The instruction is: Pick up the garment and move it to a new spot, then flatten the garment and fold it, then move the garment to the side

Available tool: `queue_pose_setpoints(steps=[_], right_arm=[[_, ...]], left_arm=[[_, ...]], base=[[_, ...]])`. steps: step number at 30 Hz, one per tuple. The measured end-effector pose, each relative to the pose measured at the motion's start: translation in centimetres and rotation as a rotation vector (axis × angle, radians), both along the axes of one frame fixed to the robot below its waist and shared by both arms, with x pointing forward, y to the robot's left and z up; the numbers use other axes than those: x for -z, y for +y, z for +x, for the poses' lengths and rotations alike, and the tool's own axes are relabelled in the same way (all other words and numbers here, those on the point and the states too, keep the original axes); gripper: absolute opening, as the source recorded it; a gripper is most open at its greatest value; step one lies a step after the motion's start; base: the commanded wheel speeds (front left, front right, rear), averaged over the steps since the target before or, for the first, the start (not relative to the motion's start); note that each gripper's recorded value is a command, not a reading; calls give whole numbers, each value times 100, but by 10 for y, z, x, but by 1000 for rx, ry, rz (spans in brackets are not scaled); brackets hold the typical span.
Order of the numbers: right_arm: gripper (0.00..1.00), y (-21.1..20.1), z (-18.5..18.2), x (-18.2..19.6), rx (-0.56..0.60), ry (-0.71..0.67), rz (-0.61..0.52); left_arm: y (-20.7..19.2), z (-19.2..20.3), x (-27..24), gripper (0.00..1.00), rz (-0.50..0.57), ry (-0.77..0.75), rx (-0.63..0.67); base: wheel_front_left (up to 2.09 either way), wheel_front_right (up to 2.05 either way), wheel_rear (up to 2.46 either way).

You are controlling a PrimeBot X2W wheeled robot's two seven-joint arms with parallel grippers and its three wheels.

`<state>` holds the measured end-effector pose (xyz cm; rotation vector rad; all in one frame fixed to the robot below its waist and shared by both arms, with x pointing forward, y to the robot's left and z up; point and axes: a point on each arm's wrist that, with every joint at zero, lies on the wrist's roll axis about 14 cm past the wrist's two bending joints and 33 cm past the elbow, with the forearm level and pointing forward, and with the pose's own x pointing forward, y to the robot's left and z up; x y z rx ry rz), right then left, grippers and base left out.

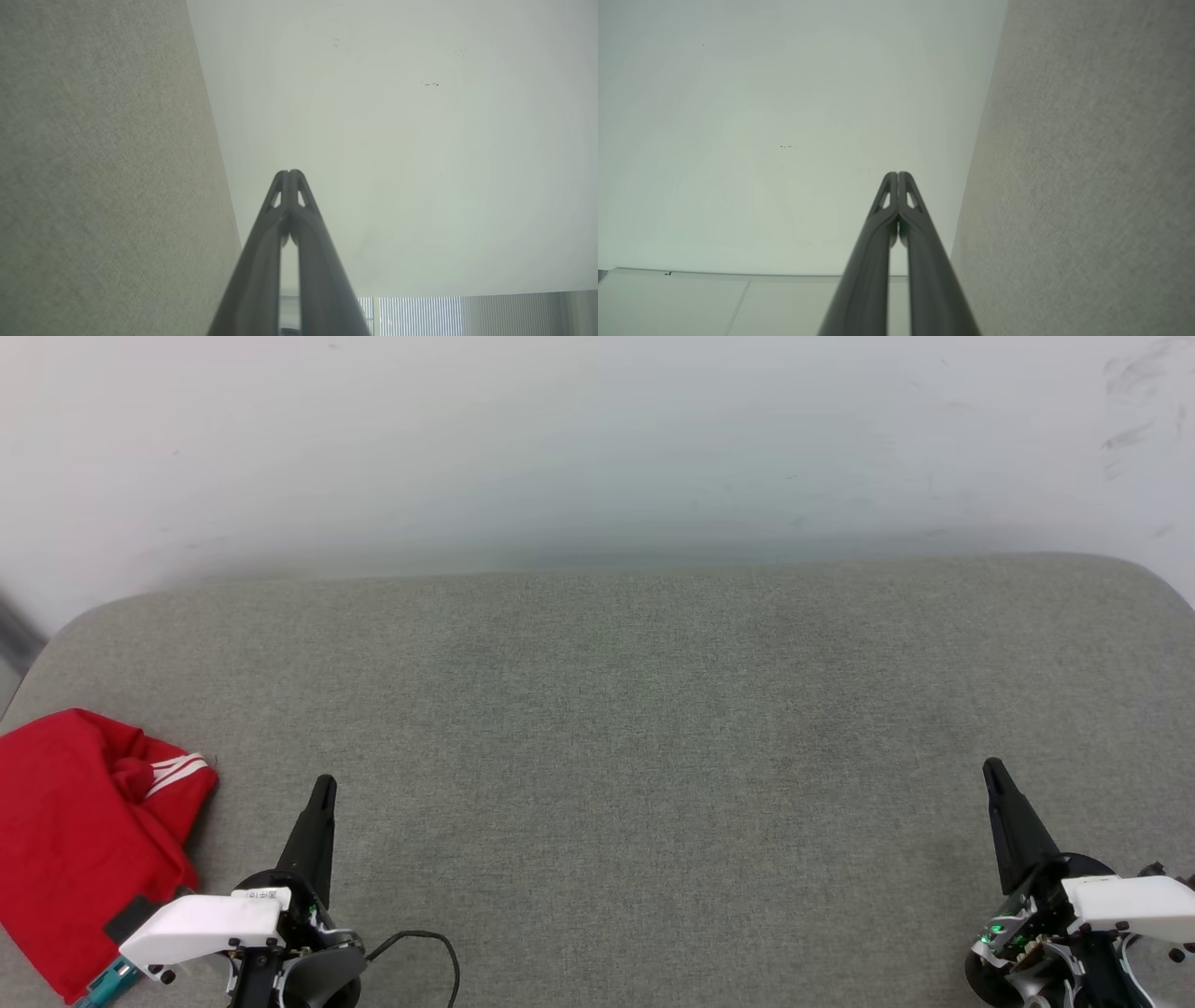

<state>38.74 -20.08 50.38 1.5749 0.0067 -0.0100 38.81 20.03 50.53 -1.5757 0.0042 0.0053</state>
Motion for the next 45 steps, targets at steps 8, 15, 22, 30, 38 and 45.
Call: queue_pose_setpoints(steps=[8,15,22,30,38,45], right_arm=[[0,0,0,0,0,0,0],[100,-1,-12,24,7,71,5],[100,4,-10,14,10,38,-2],[100,6,-9,3,27,3,-7],[100,9,-8,-10,38,-37,-49],[100,11,-6,-22,40,-75,-129]], left_arm=[[0,0,0,0,0,0,0],[-3,-11,24,100,-7,71,1],[-11,-8,12,100,0,33,10],[-18,-5,-8,100,-2,-29,8],[-25,-3,-26,100,49,-86,12],[-31,-3,-37,100,166,-123,21]], base=[[0,0,0],[0,0,0],[0,0,0],[0,0,0],[0,0,0],[0,0,0]])
